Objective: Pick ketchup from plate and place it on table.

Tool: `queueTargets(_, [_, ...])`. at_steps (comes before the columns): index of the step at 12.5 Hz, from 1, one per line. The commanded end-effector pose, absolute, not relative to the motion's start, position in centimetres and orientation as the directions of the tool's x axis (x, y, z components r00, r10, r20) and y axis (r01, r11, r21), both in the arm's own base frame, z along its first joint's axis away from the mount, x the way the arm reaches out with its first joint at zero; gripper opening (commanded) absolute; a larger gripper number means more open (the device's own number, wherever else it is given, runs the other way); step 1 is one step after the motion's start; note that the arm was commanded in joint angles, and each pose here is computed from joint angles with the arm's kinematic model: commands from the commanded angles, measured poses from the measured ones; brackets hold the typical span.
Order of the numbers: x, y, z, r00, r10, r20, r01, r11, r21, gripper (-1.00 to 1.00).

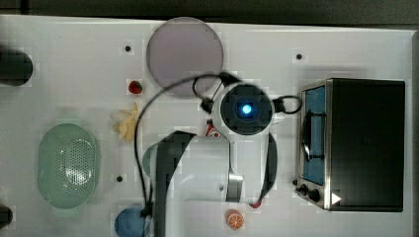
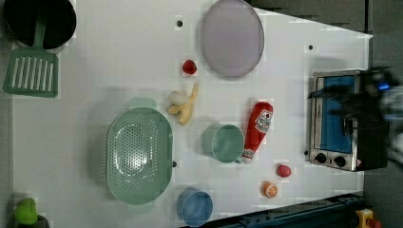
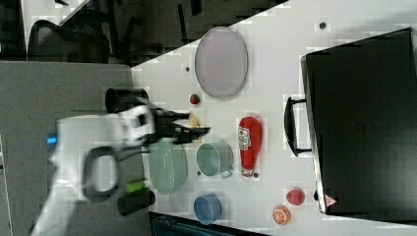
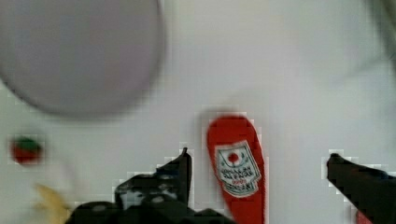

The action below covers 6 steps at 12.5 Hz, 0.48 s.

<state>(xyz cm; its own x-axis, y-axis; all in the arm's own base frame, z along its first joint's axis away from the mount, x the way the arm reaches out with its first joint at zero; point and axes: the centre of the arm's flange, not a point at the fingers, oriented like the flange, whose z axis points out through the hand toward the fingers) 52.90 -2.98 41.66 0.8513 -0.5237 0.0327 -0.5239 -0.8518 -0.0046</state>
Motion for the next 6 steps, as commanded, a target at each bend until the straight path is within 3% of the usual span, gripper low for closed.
queueTargets(1, [52.3, -3.2, 51.1, 0.664, -0.746, 0.056, -0.745, -0.666, -0.028, 1.0])
queueTargets(3, [51.7, -2.9, 55.2, 0.635, -0.771, 0.04, -0.771, -0.636, -0.01, 1.0])
queueTargets(6, [50.3, -2.9, 58.0, 0.632, -0.774, -0.038, -0.771, -0.633, 0.073, 1.0])
